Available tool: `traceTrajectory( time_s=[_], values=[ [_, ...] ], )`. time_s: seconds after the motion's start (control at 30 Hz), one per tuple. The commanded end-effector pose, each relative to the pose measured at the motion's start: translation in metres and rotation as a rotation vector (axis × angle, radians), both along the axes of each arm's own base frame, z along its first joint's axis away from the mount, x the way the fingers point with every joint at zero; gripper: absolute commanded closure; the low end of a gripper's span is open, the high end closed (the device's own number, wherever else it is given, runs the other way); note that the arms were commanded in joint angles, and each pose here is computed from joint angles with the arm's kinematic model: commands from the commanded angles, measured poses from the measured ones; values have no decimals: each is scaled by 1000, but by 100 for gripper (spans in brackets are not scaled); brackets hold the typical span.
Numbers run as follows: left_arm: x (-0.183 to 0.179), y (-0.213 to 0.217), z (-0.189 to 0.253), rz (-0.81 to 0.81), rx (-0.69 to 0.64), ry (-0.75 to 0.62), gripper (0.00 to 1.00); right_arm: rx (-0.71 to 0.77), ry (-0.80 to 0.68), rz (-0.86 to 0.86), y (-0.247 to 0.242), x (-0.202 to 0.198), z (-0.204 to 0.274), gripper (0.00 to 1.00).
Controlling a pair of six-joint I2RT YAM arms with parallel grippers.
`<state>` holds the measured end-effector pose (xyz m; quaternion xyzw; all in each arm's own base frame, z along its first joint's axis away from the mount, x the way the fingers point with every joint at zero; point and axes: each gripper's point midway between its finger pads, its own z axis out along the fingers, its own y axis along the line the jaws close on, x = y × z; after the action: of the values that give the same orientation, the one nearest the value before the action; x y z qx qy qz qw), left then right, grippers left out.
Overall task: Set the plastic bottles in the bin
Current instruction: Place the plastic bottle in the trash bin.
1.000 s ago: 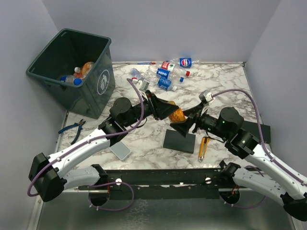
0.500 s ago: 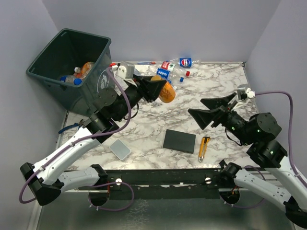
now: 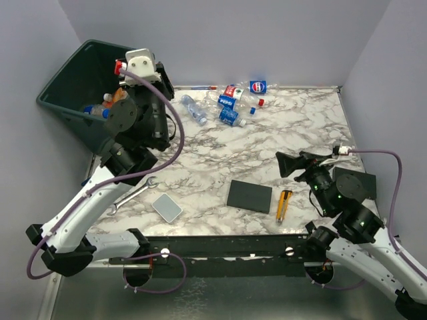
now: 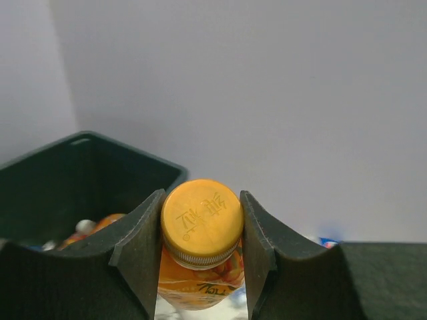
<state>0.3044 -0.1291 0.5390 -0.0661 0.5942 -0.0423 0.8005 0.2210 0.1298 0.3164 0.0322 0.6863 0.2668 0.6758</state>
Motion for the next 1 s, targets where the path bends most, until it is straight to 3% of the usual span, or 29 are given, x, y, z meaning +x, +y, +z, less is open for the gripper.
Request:
traceTrajectory(
  time_s=[0.0, 0.13, 0.3, 0.47, 0.63, 0.8, 0.97],
  values=[
    [8, 66, -9, 441, 200, 138, 100, -8, 85, -180, -27, 11, -34, 0],
    [40, 112, 3, 520, 116, 130, 100, 17, 151, -166, -20, 11, -58, 0],
    [71, 140, -4, 582, 101, 170, 100, 68, 204, -107, -4, 9, -79, 0],
    [66, 185, -9, 703, 22, 111, 100, 120, 280, -15, 18, 4, -100, 1],
    [68, 212, -21, 813, 52, 108, 100, 184, 375, 42, 33, -4, -130, 2],
    [110, 214, -44, 784, 71, 147, 100, 220, 418, 86, 41, -12, -142, 2],
    [151, 206, -61, 688, 11, 164, 100, 202, 416, 85, 38, -14, -144, 2]
  ],
)
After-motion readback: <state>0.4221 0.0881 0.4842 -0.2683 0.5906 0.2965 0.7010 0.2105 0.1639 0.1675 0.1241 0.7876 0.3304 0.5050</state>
